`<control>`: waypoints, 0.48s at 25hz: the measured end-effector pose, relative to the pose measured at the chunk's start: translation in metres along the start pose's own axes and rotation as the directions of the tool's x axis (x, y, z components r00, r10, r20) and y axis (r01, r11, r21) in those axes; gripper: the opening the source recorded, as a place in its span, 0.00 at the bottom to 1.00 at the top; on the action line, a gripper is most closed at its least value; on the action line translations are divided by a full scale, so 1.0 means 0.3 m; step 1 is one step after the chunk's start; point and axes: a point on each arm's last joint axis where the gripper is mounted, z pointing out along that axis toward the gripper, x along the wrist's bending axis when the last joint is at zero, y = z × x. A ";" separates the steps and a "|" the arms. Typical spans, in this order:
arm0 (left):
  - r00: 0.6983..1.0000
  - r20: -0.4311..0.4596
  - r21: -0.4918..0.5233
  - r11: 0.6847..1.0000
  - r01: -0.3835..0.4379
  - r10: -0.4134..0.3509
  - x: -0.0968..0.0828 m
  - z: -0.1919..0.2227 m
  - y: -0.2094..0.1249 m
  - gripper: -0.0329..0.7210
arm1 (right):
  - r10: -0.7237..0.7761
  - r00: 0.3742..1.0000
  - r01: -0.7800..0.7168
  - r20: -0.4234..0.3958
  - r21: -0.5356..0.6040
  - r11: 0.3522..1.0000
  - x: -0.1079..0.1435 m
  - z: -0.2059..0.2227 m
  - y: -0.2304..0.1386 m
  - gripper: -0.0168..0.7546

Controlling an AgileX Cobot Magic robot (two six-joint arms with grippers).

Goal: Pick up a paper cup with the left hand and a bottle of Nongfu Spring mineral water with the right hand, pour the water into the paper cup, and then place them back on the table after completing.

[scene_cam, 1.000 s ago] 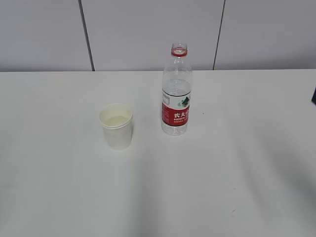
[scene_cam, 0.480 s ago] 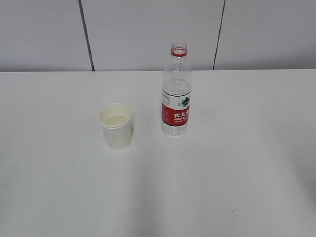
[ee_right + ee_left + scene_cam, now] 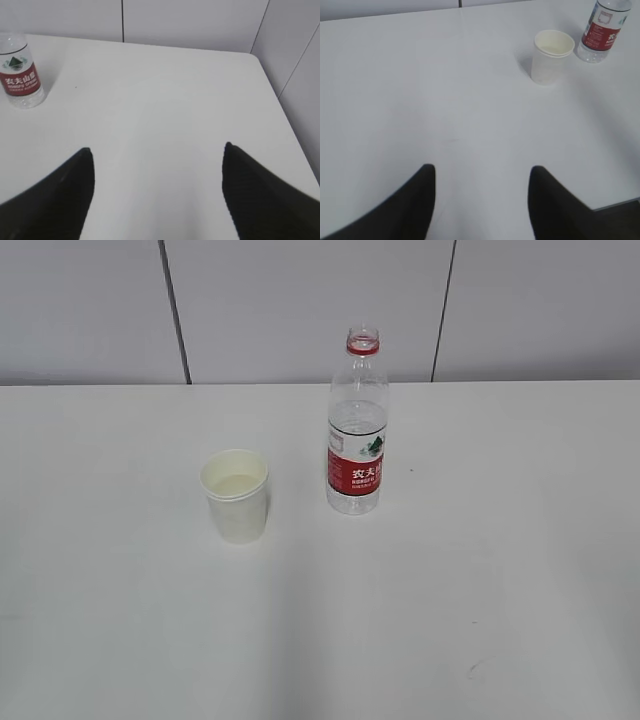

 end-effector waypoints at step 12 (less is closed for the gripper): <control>1.000 0.000 0.000 1.000 0.000 0.000 0.000 0.000 0.000 0.53 | 0.019 0.996 0.002 -0.093 0.213 0.977 0.022 -0.060 -0.032 0.78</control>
